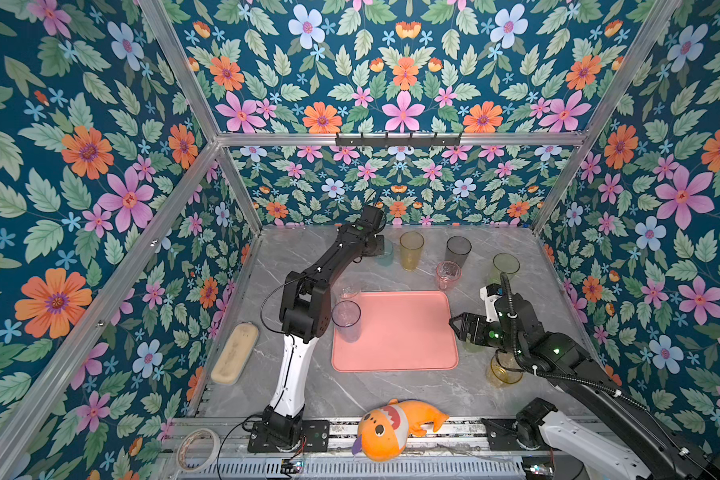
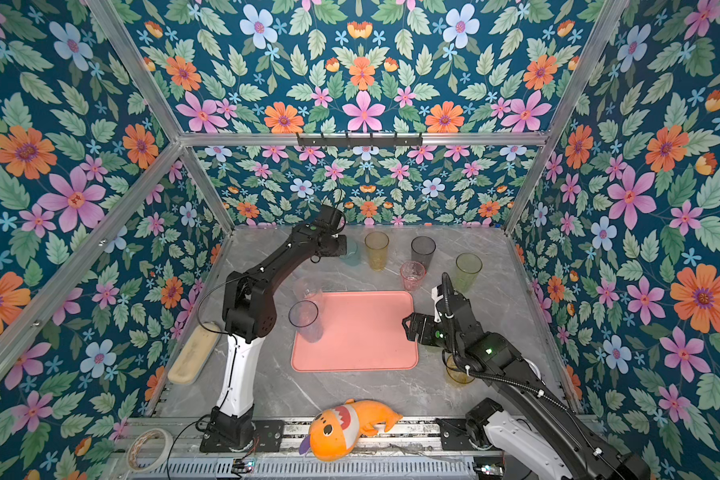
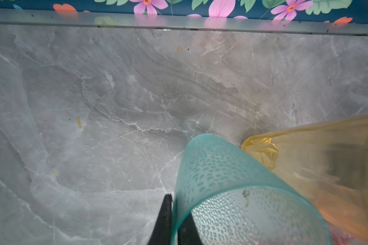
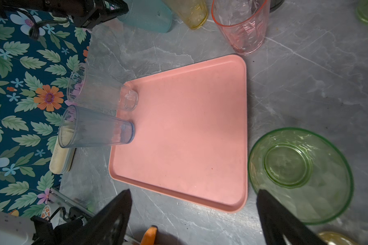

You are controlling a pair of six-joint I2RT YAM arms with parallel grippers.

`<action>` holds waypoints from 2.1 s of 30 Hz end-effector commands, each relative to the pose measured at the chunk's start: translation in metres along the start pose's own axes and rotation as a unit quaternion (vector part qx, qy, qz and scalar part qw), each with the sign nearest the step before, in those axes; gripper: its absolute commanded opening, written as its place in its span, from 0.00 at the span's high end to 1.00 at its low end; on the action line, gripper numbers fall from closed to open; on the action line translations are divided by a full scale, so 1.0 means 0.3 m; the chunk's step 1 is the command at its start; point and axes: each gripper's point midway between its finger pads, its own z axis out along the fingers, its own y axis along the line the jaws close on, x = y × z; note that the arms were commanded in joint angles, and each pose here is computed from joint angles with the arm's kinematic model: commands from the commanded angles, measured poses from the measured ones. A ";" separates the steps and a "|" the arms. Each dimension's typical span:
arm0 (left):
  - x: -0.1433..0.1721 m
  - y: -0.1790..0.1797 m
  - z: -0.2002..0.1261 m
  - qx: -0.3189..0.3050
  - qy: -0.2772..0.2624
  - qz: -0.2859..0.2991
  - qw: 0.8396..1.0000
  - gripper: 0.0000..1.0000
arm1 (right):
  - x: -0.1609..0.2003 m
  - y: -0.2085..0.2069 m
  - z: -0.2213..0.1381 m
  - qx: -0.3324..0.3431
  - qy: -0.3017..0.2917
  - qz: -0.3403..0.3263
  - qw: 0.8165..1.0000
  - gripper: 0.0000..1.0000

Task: Place the glasses into the tray
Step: Pick up the glass from the top-center of the table, then place the glass on the tray.

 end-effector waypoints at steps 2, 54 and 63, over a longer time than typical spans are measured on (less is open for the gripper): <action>-0.030 0.034 -0.069 -0.018 -0.013 0.001 1.000 0.95 | -0.013 0.009 0.001 -0.006 -0.008 0.002 1.000 0.07; 0.618 0.615 -0.715 -0.174 0.100 -0.088 0.976 0.95 | -0.108 0.137 0.024 -0.061 -0.018 -0.009 0.998 0.07; 0.758 0.611 -0.747 -0.162 0.146 -0.097 0.971 0.95 | -0.112 0.148 0.070 -0.064 -0.009 -0.011 0.998 0.07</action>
